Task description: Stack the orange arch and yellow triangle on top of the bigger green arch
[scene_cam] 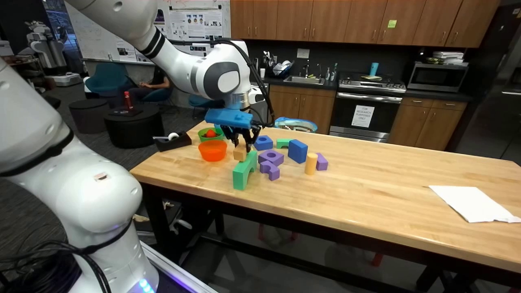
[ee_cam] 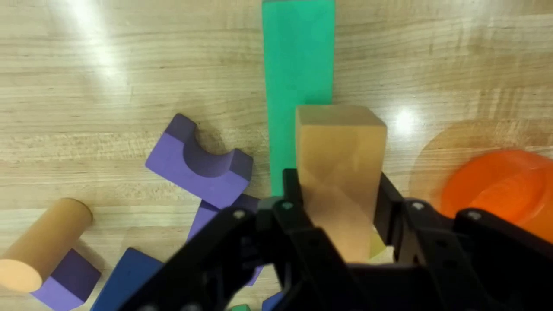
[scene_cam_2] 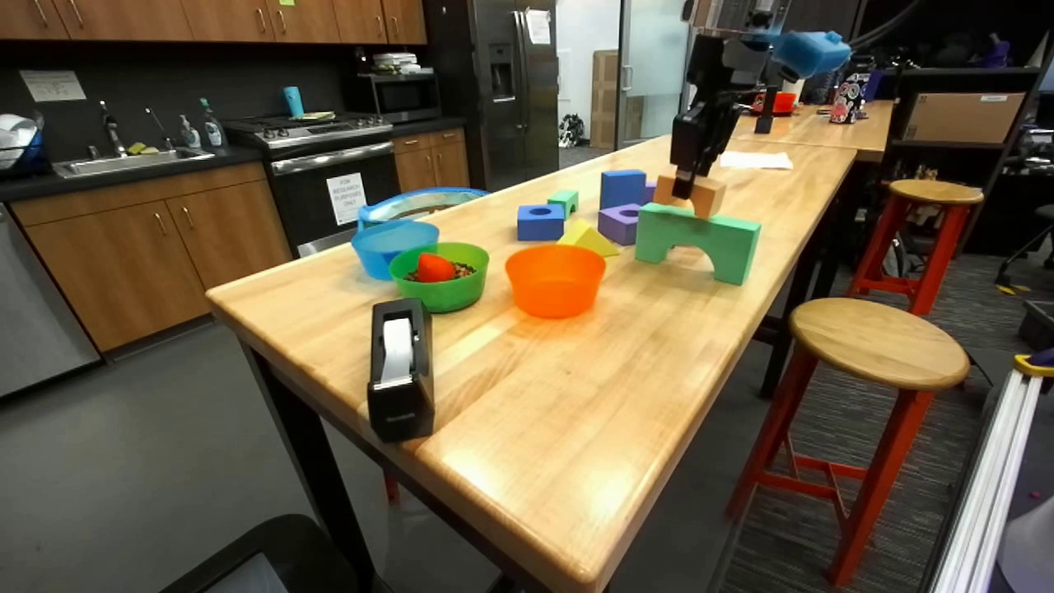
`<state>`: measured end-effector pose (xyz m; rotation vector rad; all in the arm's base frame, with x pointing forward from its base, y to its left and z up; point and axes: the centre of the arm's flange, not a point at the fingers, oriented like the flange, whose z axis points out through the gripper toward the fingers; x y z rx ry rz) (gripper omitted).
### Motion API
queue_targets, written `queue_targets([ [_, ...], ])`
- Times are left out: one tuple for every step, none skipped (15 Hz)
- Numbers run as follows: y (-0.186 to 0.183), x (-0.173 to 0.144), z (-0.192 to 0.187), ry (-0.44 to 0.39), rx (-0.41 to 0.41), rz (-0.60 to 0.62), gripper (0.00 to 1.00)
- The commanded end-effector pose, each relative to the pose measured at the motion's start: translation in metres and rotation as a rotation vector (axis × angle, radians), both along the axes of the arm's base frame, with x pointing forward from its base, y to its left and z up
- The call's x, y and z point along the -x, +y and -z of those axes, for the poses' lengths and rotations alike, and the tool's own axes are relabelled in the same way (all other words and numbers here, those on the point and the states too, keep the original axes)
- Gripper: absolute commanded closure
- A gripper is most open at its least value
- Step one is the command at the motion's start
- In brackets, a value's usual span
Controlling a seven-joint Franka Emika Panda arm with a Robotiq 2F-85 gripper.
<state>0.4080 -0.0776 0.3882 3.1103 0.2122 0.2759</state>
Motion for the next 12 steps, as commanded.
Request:
queue_targets([
  [-0.006, 0.002, -0.014, 0.016, 0.010, 0.009, 0.84],
  [-0.006, 0.001, -0.016, 0.021, 0.009, 0.005, 0.84],
  [-0.007, 0.000, -0.016, 0.031, 0.009, 0.005, 0.84],
  [-0.008, 0.000, -0.016, 0.042, 0.010, 0.002, 0.84],
  [-0.008, 0.000, -0.015, 0.056, 0.006, -0.003, 0.84],
  [-0.009, -0.001, -0.013, 0.070, 0.004, -0.010, 0.84],
  [-0.010, -0.001, -0.011, 0.079, 0.003, -0.012, 0.84],
  [-0.011, -0.001, -0.008, 0.088, 0.000, -0.019, 0.84],
  [-0.013, 0.000, -0.006, 0.095, 0.003, -0.022, 0.84],
  [-0.015, 0.000, -0.005, 0.102, 0.001, -0.024, 0.84],
  [-0.017, 0.001, -0.003, 0.106, -0.001, -0.024, 0.84],
  [-0.019, 0.001, -0.002, 0.108, 0.000, -0.027, 0.84],
])
